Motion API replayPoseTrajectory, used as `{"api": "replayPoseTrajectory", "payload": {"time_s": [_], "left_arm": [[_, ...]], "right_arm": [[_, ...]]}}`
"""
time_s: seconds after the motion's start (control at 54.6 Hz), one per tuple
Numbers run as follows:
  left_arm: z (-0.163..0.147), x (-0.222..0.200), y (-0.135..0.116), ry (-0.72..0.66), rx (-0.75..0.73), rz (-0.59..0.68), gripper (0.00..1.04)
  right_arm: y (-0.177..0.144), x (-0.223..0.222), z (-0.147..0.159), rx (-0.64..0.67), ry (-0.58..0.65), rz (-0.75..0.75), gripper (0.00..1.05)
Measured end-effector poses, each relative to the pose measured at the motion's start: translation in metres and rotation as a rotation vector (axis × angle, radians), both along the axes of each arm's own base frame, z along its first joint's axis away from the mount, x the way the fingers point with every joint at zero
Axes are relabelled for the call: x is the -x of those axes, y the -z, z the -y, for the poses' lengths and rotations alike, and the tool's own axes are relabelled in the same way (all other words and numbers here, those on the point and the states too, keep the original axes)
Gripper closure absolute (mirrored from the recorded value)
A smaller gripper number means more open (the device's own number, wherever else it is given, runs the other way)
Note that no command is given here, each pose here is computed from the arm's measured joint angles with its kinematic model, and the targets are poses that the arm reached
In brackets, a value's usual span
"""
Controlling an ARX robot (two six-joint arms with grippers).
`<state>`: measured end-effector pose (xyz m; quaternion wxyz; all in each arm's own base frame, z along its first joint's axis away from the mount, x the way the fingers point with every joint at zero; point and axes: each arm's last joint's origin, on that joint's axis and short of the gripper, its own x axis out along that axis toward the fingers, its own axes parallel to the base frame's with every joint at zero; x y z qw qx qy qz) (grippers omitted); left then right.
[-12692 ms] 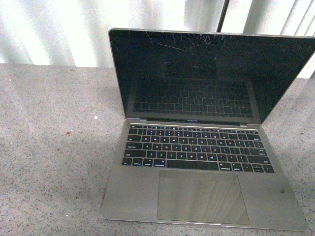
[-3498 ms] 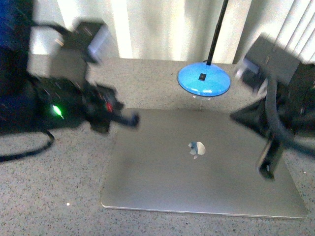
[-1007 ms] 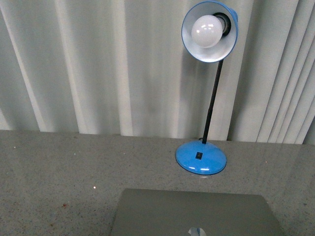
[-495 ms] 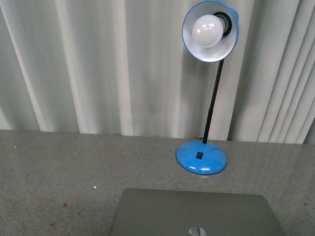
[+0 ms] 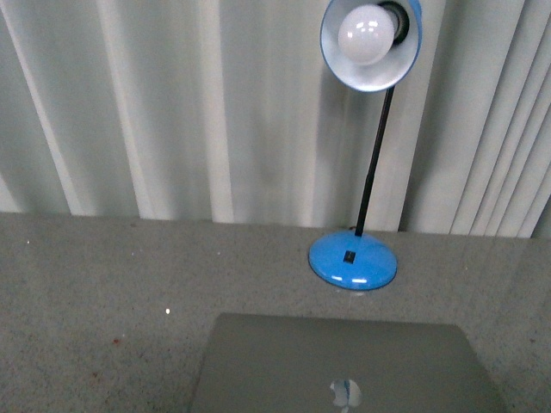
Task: Close laptop
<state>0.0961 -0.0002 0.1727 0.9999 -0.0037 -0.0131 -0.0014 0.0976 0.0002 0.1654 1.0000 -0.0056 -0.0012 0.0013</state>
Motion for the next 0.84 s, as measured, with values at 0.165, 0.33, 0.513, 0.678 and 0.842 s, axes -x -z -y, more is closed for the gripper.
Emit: {"api": "replayPoseTrajectory", "payload": {"time_s": [0.165,0.33,0.513,0.678,0.842], "left_arm": [[0.0000,0.0000,0.0000,0.000,-0.002,0.000,0.07],[0.0000,0.0000,0.0000,0.000,-0.003,0.000,0.07],[0.0000,0.0000,0.0000,0.000,-0.003,0.000,0.07],[0.0000,0.0000,0.0000,0.000,-0.003,0.000,0.07],[0.0000,0.0000,0.0000,0.000,-0.003,0.000,0.07]], "right_arm": [[0.0000,0.0000,0.0000,0.000,-0.001,0.000,0.08],[0.0000,0.0000,0.0000,0.000,0.000,0.000,0.07],[0.0000,0.0000,0.0000,0.000,0.000,0.000,0.07],[0.0000,0.0000,0.0000,0.000,-0.001,0.000,0.07],[0.0000,0.0000,0.0000,0.000,-0.001,0.000,0.07]]}}
